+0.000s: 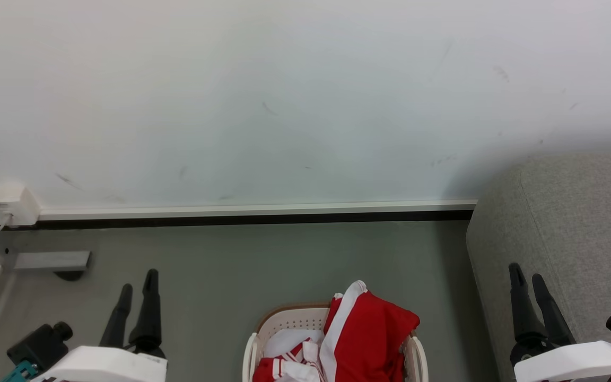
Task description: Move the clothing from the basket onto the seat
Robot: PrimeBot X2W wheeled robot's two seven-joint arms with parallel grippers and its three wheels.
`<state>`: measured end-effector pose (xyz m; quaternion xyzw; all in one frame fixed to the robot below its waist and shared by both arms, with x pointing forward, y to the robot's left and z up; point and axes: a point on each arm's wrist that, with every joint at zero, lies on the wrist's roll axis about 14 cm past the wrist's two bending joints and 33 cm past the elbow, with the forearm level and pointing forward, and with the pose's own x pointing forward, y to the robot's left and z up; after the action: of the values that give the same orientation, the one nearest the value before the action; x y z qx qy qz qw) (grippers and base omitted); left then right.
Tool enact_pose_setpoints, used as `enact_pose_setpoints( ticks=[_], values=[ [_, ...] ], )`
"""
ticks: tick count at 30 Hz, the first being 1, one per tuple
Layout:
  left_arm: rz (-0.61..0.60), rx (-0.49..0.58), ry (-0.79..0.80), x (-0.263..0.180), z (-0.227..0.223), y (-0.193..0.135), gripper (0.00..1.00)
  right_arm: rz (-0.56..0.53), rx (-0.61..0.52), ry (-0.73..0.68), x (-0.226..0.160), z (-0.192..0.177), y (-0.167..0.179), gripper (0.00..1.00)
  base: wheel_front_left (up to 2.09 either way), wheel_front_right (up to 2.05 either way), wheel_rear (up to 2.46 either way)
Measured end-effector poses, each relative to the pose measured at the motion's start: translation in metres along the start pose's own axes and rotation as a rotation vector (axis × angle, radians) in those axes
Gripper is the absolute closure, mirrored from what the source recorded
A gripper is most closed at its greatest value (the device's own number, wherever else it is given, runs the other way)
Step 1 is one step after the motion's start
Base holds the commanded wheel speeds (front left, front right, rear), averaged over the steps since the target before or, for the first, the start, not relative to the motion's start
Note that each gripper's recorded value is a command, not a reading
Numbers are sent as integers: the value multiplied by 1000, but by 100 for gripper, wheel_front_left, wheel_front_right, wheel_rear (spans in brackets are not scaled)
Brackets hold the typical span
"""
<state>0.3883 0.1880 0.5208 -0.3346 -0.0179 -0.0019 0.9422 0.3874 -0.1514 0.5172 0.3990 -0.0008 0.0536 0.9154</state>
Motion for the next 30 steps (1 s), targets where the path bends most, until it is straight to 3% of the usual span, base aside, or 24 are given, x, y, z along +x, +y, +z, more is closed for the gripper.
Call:
enact_pose_setpoints(
  ticks=[30],
  values=[
    [-23,357,-28,2,2,-2,0,57,-308,-12,-1,-6,12,0,0,0,0]
  ],
)
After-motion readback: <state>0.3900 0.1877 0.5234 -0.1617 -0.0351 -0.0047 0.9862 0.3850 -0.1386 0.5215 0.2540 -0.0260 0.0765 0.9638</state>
